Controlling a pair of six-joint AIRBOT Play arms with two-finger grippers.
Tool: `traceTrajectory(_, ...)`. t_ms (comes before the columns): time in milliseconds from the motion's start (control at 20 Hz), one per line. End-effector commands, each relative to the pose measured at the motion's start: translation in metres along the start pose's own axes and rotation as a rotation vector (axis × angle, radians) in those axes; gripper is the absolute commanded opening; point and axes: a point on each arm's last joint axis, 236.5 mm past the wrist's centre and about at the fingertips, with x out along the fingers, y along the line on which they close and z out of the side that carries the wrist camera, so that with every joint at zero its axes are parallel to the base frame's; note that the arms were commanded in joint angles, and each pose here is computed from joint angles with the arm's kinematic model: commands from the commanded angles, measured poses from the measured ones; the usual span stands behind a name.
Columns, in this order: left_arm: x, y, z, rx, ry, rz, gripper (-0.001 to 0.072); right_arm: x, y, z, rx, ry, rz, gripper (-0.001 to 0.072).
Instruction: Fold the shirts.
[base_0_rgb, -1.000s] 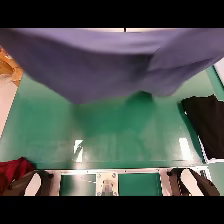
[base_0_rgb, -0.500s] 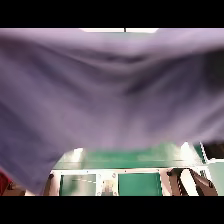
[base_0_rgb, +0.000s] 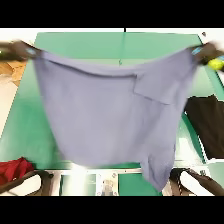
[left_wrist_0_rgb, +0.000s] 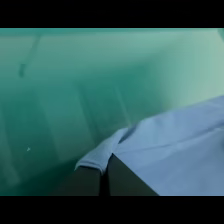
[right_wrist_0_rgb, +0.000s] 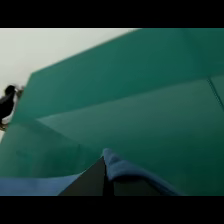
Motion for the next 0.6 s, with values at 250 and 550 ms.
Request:
traceTrajectory(250, 0.142, 0.124, -0.055, -0.217, 0.022, 0.088, 0.0022, 0.164, -0.133, -0.055, 0.101, 0.164, -0.138, 0.0018)
traceTrajectory(550, 0.141, 0.134, -0.062, -0.166, 0.052, 0.129, 0.0022, 0.175, -0.14, -0.052, 0.073, 0.205, -0.116, 0.0016)
